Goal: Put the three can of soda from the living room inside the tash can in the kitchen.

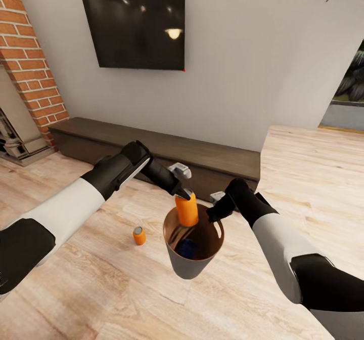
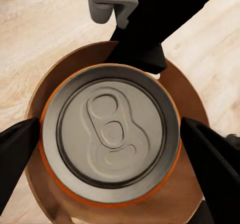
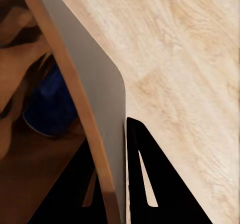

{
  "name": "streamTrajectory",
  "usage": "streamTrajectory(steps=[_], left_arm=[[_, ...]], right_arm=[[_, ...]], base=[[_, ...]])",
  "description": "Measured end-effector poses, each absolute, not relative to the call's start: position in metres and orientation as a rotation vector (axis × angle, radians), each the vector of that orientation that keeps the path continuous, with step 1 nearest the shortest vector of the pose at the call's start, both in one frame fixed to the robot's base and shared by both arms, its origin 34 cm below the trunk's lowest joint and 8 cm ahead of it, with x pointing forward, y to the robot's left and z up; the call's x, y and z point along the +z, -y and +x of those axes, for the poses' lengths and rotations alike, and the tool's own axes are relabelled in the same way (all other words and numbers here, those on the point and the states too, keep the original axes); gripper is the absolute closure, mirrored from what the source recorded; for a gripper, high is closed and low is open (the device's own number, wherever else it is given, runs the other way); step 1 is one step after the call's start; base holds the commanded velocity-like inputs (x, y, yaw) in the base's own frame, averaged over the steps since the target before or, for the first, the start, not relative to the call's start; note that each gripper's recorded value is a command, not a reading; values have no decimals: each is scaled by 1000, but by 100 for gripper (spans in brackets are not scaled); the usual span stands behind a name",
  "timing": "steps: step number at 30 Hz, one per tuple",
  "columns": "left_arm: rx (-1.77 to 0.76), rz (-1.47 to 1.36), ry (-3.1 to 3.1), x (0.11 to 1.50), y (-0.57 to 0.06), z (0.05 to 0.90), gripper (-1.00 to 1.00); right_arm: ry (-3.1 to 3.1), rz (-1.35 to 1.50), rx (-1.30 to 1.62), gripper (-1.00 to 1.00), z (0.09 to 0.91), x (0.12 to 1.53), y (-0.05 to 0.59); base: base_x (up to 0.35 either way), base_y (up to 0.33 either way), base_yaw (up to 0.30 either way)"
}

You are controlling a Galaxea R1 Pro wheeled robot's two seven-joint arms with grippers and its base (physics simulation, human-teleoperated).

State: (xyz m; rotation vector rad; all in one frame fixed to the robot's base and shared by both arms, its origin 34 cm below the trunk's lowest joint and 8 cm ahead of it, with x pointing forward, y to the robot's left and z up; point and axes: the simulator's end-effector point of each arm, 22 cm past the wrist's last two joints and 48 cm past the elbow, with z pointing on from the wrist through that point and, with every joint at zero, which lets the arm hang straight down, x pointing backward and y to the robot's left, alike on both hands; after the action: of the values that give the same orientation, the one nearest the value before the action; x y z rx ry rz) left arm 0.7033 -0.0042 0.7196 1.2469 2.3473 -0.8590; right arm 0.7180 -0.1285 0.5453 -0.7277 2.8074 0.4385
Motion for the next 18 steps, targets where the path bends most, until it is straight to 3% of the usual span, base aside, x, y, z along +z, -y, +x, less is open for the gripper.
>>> streamTrajectory(steps=[18], left_arm=[[-675,1299,-2442,645,7,685,100]], right_arm=[[-2802,-732,406,100,731,558,126]], base=[[0,0,0]])
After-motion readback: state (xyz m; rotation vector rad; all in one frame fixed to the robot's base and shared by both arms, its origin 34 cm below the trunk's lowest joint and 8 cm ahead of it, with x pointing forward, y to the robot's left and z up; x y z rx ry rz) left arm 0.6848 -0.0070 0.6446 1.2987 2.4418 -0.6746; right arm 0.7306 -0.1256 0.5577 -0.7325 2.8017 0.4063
